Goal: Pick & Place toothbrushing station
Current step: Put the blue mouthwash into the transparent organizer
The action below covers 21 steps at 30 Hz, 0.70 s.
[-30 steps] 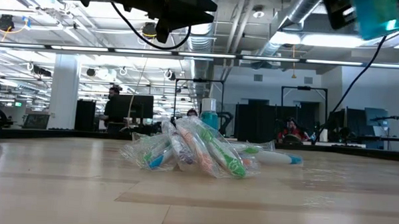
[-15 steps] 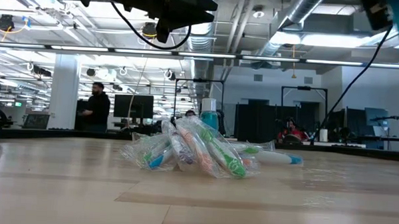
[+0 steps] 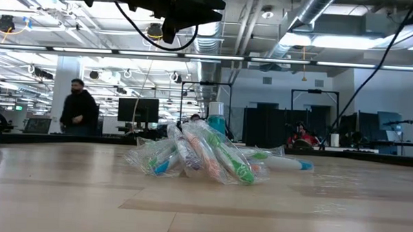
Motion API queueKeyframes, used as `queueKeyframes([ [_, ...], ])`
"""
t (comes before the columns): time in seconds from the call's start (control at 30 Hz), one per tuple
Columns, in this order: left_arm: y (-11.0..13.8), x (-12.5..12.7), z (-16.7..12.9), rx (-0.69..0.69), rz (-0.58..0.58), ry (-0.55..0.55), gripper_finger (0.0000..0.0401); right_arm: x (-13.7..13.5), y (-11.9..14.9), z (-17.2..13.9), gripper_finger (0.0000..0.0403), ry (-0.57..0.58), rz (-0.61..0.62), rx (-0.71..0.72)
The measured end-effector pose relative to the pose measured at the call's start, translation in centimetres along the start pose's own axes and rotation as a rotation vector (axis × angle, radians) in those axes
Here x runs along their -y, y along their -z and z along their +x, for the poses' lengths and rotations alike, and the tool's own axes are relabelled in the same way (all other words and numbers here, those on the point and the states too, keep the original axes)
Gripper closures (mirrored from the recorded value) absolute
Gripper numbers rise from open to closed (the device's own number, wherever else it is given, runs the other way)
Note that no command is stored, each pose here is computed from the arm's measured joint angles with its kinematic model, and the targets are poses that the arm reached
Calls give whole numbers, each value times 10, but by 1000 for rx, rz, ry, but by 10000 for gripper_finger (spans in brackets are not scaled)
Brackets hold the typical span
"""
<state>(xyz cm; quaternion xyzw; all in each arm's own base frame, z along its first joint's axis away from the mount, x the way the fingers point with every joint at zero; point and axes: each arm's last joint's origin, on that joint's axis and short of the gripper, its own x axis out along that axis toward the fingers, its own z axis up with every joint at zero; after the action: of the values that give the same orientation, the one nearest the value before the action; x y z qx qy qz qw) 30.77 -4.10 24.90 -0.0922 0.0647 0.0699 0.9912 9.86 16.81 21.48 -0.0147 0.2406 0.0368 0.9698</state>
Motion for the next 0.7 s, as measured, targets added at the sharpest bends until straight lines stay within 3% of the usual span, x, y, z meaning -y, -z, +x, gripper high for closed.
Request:
queueKeyframes([
  [0.3, -1, 0, 0, 7, -2, 2, 293, -22, 20, -16, 326, -6, 46, 99],
  [0.7, -1, 0, 0, 8, -2, 2, 293, -38, 35, -4, 326, 37, 82, 128],
])
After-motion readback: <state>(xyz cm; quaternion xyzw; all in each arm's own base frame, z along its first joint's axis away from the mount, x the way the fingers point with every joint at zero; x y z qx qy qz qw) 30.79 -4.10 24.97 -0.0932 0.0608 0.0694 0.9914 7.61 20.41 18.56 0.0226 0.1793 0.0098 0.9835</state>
